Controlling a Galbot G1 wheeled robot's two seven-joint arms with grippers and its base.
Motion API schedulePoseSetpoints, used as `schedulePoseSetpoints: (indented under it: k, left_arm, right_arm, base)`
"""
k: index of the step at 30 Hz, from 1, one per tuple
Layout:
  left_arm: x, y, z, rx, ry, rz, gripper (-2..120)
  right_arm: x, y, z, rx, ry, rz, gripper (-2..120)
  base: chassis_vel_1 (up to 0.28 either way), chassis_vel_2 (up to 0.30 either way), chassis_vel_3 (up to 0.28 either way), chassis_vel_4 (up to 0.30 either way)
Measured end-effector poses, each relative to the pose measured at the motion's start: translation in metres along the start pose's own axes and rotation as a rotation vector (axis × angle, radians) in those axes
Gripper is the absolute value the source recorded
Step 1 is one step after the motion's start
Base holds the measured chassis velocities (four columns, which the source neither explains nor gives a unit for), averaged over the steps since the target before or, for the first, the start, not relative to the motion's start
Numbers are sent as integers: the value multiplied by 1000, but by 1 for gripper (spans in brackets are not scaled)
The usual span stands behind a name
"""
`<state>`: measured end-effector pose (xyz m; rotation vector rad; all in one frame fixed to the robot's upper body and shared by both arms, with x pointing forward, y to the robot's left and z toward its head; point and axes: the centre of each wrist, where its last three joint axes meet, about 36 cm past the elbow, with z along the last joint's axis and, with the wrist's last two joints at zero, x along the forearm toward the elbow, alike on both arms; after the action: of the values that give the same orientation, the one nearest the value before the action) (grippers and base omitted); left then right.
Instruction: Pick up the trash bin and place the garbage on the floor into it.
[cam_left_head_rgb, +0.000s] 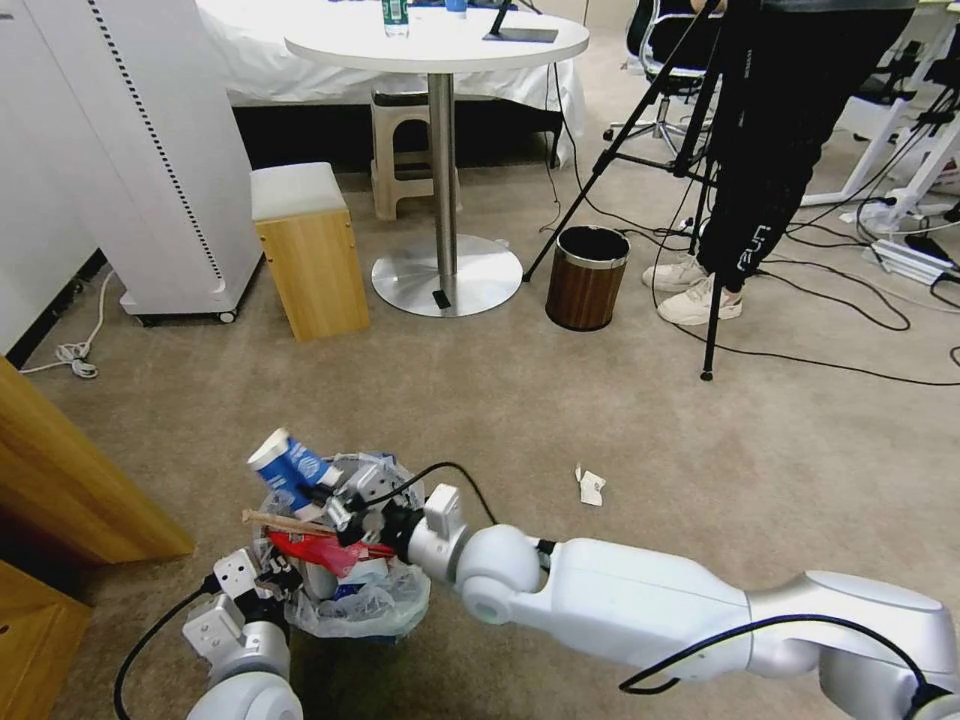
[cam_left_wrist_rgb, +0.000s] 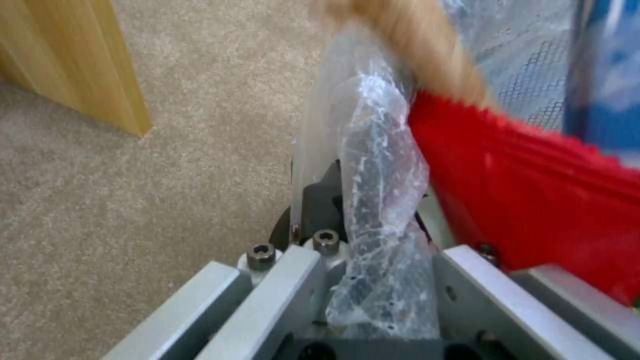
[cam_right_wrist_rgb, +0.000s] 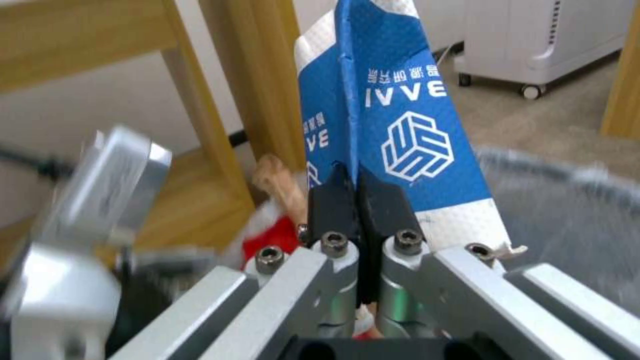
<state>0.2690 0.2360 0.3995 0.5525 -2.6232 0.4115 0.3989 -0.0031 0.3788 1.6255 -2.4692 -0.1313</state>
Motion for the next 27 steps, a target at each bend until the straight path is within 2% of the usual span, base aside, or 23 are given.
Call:
schedulePoseSetpoints:
  k: [5,13,21,24,27]
  left_arm:
    - [-1,0,0,3,0,-1,1]
    - [-1,0,2,3,7,-2,1]
    - [-1,1,3,2,7,-4,1]
    - [-2,0,3,3,8,-4,1]
    - [-2,0,3,4,7,-2,1]
  right_arm:
    - [18,-3,17,8,32,11,0]
    - [27,-9,45,12,85,50,0]
    - [27,-10,49,20,115,76,0]
    - [29,-12,47,22,117,80,7]
    - [34,-12,41,22,103,78,22]
  base:
    - [0,0,0,0]
    - [0,0,0,0]
    - [0,0,0,0]
    - [0,0,0,0]
    - [0,0,0,0]
